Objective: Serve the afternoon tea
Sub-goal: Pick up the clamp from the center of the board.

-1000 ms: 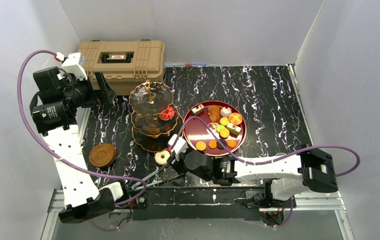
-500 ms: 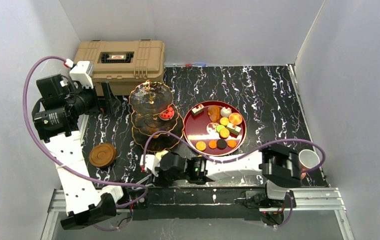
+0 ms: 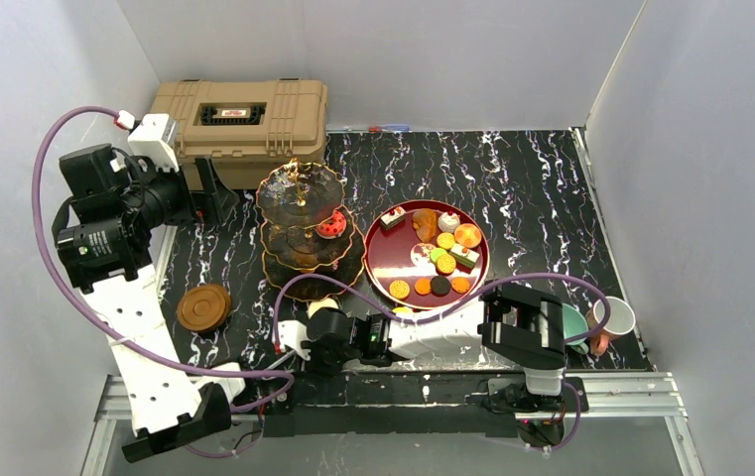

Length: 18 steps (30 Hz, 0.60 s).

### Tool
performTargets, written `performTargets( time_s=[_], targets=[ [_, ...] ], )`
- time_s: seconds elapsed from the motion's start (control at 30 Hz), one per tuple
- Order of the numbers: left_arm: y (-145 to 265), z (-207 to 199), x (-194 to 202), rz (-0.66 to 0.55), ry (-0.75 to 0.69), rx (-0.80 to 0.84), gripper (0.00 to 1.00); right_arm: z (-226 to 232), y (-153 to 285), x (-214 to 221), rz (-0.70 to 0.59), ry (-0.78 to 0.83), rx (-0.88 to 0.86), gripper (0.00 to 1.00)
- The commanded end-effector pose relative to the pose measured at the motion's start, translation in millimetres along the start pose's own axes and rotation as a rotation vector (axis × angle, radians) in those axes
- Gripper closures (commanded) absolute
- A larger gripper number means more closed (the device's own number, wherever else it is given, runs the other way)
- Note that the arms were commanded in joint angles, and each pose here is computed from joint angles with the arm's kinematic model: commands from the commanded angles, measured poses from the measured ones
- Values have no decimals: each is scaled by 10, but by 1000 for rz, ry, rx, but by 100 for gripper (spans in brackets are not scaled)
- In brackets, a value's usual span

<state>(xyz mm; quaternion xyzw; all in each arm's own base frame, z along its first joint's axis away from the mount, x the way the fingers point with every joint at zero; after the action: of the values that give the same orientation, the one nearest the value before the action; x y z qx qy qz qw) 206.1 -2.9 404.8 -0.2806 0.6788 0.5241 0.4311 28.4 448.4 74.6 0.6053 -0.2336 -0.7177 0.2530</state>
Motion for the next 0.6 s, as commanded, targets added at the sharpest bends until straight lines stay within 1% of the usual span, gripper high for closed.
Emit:
performTargets(
  time_s=[0.0, 0.07, 0.2, 0.37, 0.53, 0.57],
  targets=[
    [122, -104, -69, -23, 17, 18, 6, -110, -37, -31, -39, 23, 56, 56],
    [142, -111, -91, -26, 15, 18, 6, -112, 7, -96, -65, 27, 63, 56],
    [170, -135, -124, -33, 20, 23, 6, -146, 65, -212, -94, 64, 90, 49],
    [227, -183, -179, -54, 16, 33, 5, -158, -85, -121, -37, 89, 71, 49],
    [286, -250, -213, -63, 7, 58, 3, -152, -111, -128, -41, 89, 63, 69],
    [292, -262, -213, -64, 7, 65, 2, -152, -95, -135, -45, 92, 65, 76]
  ],
)
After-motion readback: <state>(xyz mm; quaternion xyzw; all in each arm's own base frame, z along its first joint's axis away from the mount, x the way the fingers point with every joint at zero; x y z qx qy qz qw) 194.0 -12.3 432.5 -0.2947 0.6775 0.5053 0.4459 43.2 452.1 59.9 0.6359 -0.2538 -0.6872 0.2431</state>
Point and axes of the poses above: each gripper's point midway between its finger pads, its own y axis back along the fingers, its own z axis along the line the jaws close on, x = y × z, the point moved 4 cm from there along y, back along the fingers, and after that the axes turned 8 degrees about -y, right-handed, at the moved point
